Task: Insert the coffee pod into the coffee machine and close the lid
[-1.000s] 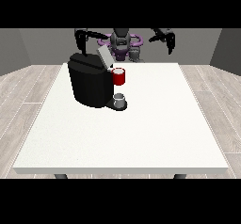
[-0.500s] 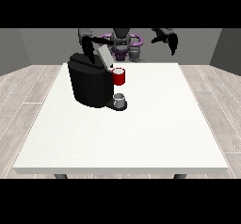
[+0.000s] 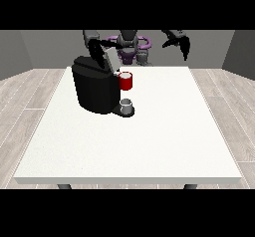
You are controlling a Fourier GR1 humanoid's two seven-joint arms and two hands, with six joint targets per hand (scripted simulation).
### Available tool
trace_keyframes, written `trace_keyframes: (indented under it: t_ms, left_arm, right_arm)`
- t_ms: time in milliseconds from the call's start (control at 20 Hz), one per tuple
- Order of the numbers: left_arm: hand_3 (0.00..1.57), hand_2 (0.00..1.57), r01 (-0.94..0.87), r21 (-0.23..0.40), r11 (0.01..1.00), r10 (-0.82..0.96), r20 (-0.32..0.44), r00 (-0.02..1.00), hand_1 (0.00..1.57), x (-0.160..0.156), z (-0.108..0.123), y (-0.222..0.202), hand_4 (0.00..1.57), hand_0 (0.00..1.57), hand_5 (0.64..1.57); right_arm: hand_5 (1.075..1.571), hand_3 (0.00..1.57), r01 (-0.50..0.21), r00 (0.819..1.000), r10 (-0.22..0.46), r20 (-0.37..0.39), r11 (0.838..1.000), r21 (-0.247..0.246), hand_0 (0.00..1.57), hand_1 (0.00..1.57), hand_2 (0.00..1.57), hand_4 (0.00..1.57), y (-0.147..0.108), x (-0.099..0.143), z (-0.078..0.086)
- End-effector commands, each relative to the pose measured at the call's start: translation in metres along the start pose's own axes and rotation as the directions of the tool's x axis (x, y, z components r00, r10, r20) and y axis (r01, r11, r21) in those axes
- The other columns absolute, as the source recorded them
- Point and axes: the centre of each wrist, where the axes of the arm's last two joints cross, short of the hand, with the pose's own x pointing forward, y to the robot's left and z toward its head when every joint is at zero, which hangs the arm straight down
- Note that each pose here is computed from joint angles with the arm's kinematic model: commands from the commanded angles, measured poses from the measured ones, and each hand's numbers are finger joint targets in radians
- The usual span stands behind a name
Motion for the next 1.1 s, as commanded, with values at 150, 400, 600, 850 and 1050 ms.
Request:
trace_keyframes:
  t_ms: [150, 400, 600, 850, 1050]
  left_arm:
    - [0.0, 0.0, 0.015, 0.0, 1.0, -0.015, 0.018, 1.0, 0.0, 0.002, -0.002, -0.011, 0.38, 0.0, 1.571]
    - [0.0, 0.0, 0.018, -0.024, 1.0, -0.017, 0.019, 1.0, 0.0, 0.006, -0.005, -0.005, 0.32, 0.0, 1.571]
    - [0.0, 0.0, 0.017, -0.07, 0.997, -0.013, 0.052, 0.999, 0.0, 0.017, -0.013, -0.019, 0.34, 0.0, 1.571]
    - [0.0, 0.0, -0.007, -0.063, 0.998, 0.011, 0.062, 0.998, 0.0, 0.009, -0.016, -0.013, 0.39, 0.0, 1.571]
    - [0.0, 0.0, 0.009, -0.097, 0.995, 0.001, 0.103, 0.995, 0.0, 0.026, -0.029, -0.019, 0.44, 0.0, 1.571]
  right_arm:
    - [1.571, 0.0, -0.076, 0.996, 0.072, 0.058, 0.995, 0.071, 0.0, 0.0, 0.0, 0.16, 0.021, 0.028, -0.015]
    - [1.571, 0.0, -0.136, 0.987, 0.129, 0.096, 0.988, 0.075, 0.0, 0.0, 0.0, 0.11, 0.033, 0.049, -0.022]
    - [1.571, 0.0, -0.128, 0.984, 0.124, 0.131, 0.992, 0.023, 0.0, 0.0, 0.0, 0.0, 0.031, 0.068, -0.028]
    - [1.571, 0.0, -0.22, 0.962, 0.206, 0.182, 0.974, 0.058, 0.0, 0.0, 0.0, 0.1, 0.061, 0.079, -0.024]
    - [1.571, 0.0, -0.276, 0.94, 0.266, 0.213, 0.961, 0.018, 0.0, 0.0, 0.0, 0.22, 0.048, 0.108, -0.028]
